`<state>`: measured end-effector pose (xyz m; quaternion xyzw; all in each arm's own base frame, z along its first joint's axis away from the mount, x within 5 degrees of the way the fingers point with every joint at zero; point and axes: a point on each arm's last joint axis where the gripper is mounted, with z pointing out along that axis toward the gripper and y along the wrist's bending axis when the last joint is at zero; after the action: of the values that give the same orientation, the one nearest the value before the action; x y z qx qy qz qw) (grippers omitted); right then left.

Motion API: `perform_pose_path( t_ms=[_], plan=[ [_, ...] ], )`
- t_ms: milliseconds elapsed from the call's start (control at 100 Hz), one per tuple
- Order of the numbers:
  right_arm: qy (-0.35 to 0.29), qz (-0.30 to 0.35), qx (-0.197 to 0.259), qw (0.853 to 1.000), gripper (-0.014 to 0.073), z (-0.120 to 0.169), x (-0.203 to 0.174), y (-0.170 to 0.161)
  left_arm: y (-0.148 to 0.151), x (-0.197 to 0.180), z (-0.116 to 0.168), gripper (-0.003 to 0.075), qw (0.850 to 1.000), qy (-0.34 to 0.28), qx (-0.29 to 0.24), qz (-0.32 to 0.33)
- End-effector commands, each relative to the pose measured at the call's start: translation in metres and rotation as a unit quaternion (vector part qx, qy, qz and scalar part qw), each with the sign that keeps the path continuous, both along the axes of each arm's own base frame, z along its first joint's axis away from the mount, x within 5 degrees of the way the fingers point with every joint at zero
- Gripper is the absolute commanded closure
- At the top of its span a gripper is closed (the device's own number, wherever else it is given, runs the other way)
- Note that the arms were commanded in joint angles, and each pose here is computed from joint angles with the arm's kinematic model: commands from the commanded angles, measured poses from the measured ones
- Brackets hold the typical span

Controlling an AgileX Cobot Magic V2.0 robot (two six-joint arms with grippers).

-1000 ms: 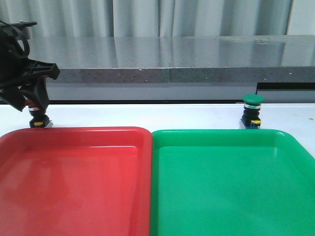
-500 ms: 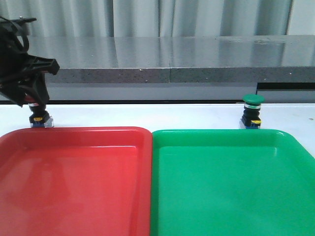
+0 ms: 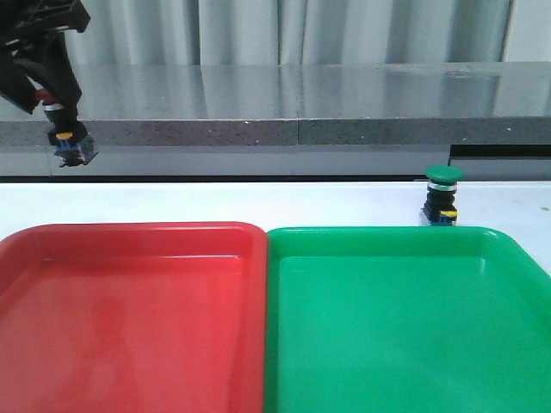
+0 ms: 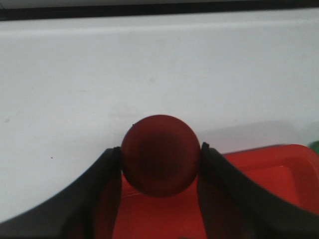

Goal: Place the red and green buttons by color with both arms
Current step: 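Carry the red button toward the robot and lower into red tray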

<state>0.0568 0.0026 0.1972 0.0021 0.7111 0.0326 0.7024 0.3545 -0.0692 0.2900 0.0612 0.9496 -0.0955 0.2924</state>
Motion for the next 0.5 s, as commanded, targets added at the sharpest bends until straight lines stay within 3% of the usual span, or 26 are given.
perform_pose_path(
  t_ms=[0,490],
  plan=[
    [-0.052,-0.002,0.002,0.999,0.0662,0.013,-0.001,0.000,-0.010,-0.011,0.031,0.0514,0.998,-0.052,-0.027,-0.004],
    [-0.052,-0.002,0.002,0.999,0.0662,0.013,-0.001,0.000,-0.036,-0.067,0.001,0.0514,0.998,-0.018,-0.051,-0.014]
  ],
)
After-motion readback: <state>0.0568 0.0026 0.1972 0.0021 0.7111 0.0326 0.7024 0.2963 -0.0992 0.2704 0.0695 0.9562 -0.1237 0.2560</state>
